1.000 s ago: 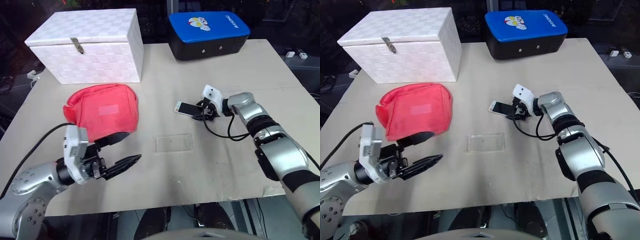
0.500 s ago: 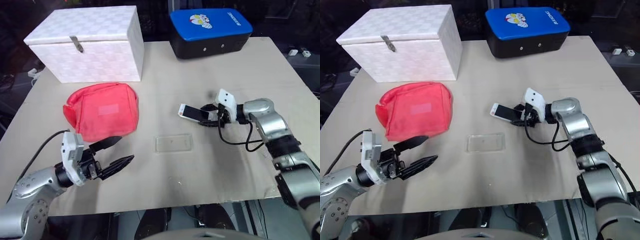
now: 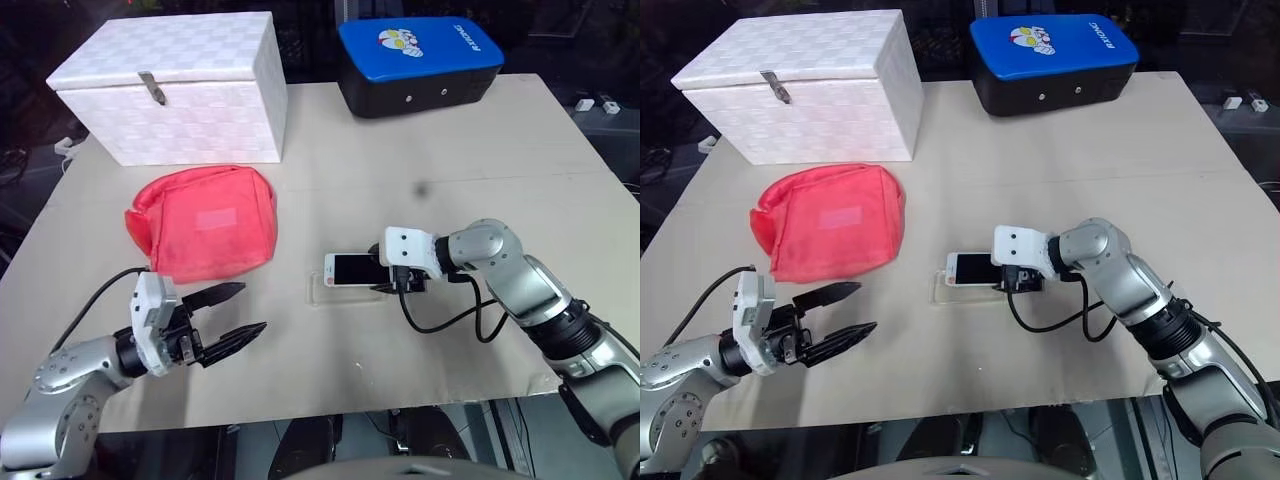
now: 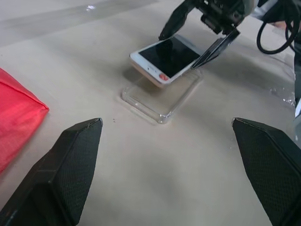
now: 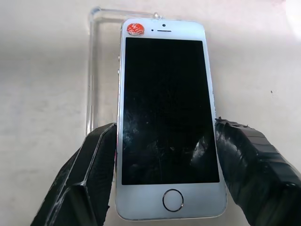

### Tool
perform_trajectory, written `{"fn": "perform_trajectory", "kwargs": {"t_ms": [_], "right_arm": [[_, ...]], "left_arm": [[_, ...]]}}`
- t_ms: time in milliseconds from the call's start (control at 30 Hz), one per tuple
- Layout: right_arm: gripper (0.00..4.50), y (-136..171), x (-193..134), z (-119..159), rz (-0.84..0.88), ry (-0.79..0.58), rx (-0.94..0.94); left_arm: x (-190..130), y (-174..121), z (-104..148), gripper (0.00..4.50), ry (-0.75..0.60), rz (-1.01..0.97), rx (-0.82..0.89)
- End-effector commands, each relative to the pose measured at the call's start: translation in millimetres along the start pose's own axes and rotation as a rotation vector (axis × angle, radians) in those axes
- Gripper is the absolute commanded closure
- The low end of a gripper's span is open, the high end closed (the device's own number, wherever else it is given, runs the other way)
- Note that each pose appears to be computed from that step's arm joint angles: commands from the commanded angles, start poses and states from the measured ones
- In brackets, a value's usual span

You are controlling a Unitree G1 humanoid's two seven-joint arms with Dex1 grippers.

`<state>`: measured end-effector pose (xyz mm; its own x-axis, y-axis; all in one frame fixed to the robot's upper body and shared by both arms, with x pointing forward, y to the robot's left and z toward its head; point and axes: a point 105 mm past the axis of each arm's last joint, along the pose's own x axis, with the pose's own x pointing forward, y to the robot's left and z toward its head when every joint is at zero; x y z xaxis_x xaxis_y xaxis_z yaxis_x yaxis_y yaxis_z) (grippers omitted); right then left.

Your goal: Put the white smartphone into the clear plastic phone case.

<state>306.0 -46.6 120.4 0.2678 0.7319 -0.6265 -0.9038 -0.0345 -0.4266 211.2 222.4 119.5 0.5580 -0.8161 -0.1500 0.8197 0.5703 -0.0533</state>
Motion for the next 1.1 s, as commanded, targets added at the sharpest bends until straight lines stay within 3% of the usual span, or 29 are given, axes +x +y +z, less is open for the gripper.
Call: {"fn": "perform_trajectory", "kwargs": {"t_ms": [33, 1100], "right_arm": [[1.75, 1, -2, 11, -0.006, -0.013, -0.070], [1.75, 25, 2, 13, 0.102, 0.096, -0.074]], "left_arm": [[-1, -2, 4, 0.00, -0.008, -0.005, 0.037], [3, -5, -9, 0.00, 0.009, -0.011, 0.026]]}}
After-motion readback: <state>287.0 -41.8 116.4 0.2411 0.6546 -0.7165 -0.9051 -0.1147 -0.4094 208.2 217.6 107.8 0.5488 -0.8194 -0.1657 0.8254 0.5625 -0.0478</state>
